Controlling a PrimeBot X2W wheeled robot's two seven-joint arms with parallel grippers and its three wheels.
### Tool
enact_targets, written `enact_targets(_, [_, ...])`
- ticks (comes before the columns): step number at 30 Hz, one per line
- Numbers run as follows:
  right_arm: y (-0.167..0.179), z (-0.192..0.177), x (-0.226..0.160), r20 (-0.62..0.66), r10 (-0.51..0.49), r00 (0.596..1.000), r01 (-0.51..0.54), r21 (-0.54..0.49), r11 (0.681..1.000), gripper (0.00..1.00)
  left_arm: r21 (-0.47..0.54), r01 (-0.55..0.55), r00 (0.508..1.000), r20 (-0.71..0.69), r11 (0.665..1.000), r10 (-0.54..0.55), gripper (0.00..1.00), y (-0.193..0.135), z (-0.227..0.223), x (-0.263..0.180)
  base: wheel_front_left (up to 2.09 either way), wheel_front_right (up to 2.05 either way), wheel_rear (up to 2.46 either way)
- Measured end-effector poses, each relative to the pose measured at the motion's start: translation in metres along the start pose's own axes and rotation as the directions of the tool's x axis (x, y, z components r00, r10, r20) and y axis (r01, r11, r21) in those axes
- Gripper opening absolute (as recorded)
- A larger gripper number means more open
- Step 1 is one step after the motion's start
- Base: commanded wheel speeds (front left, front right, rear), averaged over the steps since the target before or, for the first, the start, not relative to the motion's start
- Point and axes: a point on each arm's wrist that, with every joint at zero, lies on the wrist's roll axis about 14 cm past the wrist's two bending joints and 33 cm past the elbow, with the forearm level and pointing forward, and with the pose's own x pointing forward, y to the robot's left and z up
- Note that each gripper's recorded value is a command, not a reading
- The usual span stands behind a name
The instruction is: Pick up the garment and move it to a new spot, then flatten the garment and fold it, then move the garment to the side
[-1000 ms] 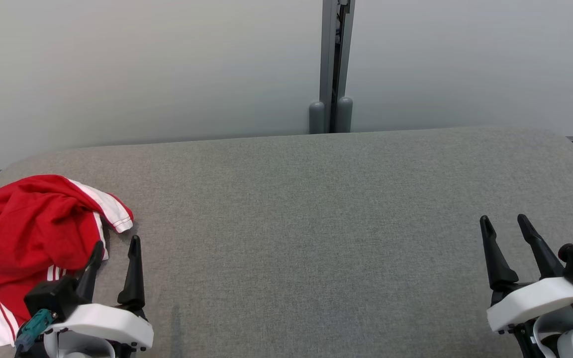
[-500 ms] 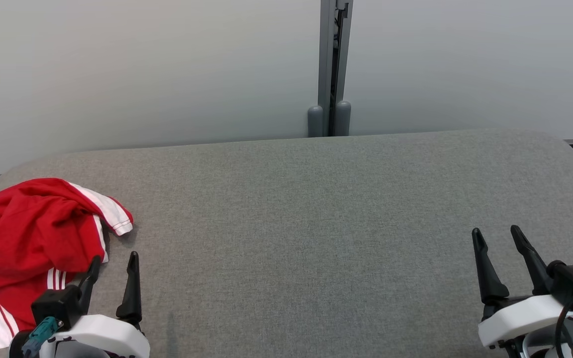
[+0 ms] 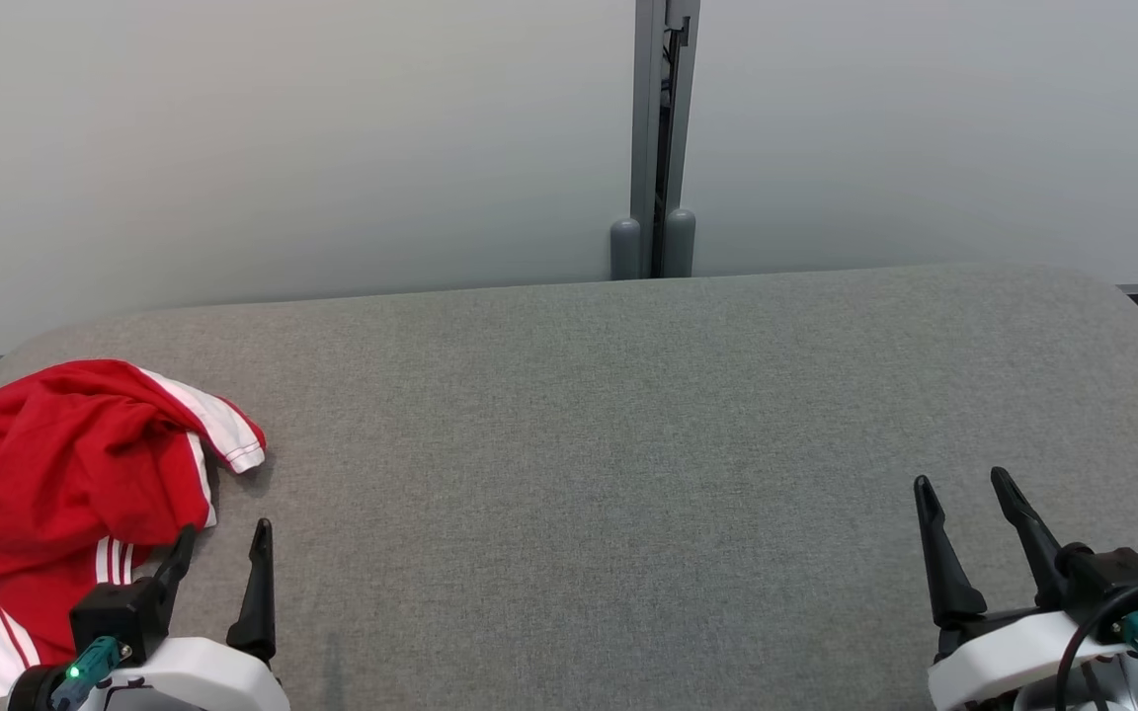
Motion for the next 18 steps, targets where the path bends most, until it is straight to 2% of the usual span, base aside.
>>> enact_targets(8, [0.0073,-0.0013,-0.0021,-0.001,0.02,1.0,-0.02,-0.01,1.0,1.0,0.043,0.003,1.0,-0.008,0.999,-0.003,1.0,0.0003,0.0006,-0.0009,0.0,0.0,0.0])
enact_targets(18, [0.0022,-0.0067,-0.003,-0.026,0.0,1.0,0.001,0.018,1.0,1.0,0.033,0.007,1.0,-0.012,0.999,-0.007,1.0,-0.0019,0.0006,-0.0002,0.0,0.0,0.0])
